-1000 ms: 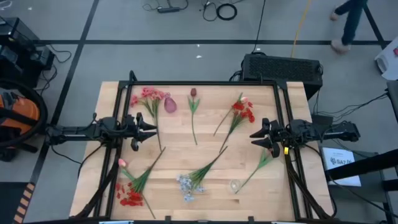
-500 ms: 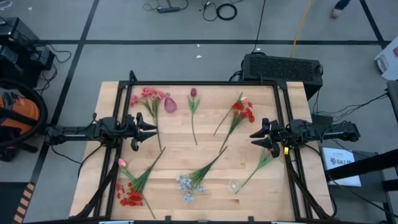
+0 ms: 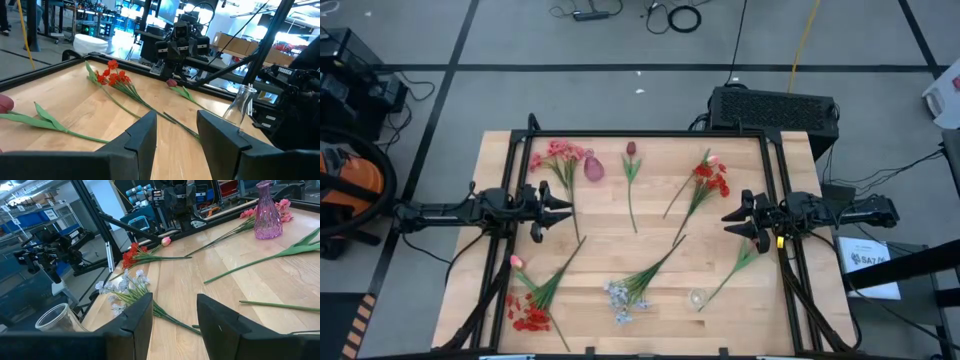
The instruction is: Sort flowers into vase by color
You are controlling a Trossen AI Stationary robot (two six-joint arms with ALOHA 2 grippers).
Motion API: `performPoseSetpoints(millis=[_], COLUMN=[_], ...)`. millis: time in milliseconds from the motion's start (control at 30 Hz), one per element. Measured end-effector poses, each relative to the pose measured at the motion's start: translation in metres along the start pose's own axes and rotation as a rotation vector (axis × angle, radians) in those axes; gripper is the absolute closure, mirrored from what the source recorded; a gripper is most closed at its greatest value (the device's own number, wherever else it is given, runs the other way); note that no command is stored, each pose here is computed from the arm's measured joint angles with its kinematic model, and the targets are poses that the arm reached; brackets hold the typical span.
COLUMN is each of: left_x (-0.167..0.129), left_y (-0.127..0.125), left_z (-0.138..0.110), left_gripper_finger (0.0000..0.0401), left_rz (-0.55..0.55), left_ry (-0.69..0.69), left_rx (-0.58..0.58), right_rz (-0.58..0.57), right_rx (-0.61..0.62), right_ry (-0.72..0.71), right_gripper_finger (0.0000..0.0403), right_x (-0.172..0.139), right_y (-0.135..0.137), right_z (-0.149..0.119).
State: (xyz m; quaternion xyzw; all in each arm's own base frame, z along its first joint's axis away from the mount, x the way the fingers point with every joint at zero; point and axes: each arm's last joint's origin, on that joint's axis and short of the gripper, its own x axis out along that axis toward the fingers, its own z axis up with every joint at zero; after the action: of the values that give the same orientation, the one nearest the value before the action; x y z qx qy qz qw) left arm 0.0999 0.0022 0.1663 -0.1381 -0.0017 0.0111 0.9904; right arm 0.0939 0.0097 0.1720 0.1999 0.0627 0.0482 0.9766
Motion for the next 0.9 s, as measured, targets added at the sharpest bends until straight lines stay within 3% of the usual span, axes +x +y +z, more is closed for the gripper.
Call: performPoseSetpoints(millis=[533, 800, 900], left_x=[0.000, 0.000, 0.000], left_y=[0.000, 0.000, 0.000], left_z=[0.000, 0.000, 0.000], left_gripper_finger=[0.0253, 0.0253, 0.0253], left_rz=[0.000, 0.000, 0.000], left_ry=[0.000, 0.000, 0.000], left_rx=[0.000, 0.000, 0.000], right_rz=[0.000, -0.321, -0.368], right_rx=[-0.001, -0.028, -0.019], right_ry=[-0.011, -0.211, -0.279], right_gripper_finger=[0.0259, 0.0259, 0.0259], right_x=[0.000, -0.002, -0.003], right_y=[0.000, -0.007, -0.007], right_z=[0.001, 0.011, 0.016])
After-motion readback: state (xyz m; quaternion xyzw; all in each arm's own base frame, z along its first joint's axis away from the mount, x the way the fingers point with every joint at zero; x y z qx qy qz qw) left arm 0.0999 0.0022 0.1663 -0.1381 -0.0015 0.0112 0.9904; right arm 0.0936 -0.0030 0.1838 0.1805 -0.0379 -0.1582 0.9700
